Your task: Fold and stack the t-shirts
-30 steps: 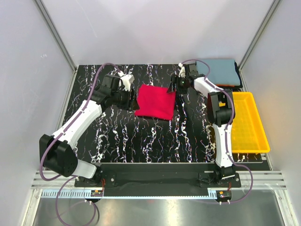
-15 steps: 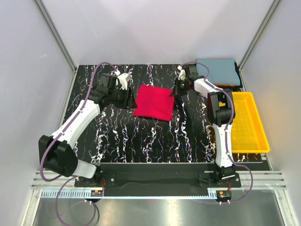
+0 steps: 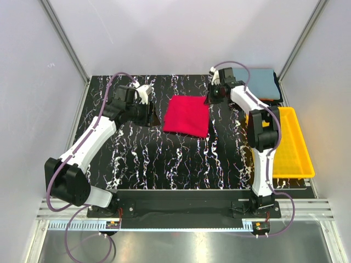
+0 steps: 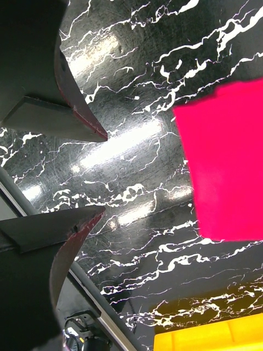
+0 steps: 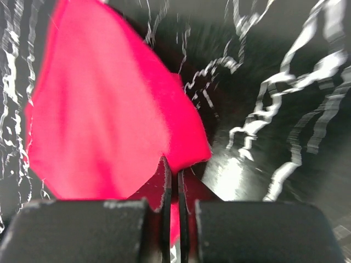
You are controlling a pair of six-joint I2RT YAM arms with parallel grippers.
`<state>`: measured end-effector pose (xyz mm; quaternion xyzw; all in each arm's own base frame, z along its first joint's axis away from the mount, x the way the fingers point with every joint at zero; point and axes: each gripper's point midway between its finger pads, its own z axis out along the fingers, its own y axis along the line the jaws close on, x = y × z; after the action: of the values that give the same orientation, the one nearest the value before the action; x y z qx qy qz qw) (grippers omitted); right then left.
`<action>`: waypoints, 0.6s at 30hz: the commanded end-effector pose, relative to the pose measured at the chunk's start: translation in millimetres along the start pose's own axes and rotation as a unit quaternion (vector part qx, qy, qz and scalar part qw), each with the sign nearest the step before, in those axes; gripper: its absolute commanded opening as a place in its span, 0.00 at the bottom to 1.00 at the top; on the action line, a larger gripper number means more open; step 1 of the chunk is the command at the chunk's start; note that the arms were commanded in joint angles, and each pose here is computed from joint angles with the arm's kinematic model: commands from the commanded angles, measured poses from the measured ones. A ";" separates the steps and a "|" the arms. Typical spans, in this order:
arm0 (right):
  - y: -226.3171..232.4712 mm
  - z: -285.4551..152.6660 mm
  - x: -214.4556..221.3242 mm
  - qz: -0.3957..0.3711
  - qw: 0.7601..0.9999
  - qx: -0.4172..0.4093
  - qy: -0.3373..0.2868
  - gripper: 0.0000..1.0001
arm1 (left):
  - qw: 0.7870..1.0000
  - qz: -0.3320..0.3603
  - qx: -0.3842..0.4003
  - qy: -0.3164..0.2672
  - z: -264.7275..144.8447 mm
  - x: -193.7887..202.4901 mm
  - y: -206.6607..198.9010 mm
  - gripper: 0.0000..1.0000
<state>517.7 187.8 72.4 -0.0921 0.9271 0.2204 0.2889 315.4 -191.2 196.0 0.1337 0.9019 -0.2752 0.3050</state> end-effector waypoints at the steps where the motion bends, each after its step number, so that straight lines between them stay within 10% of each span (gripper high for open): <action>1: 8.6 -61.0 -55.2 -0.063 0.993 0.053 -0.085 0.00 | 0.998 0.018 0.027 -0.046 -14.5 -23.1 -16.2 0.55; 18: -20.9 -151.4 -119.2 -0.205 0.942 0.212 -0.162 0.00 | 0.998 0.013 0.040 -0.045 -13.2 -21.8 -20.4 0.56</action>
<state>537.2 120.9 170.0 -0.1664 0.8940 0.0216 0.4154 314.6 -196.2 205.2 0.1372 0.8928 -0.2925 0.3139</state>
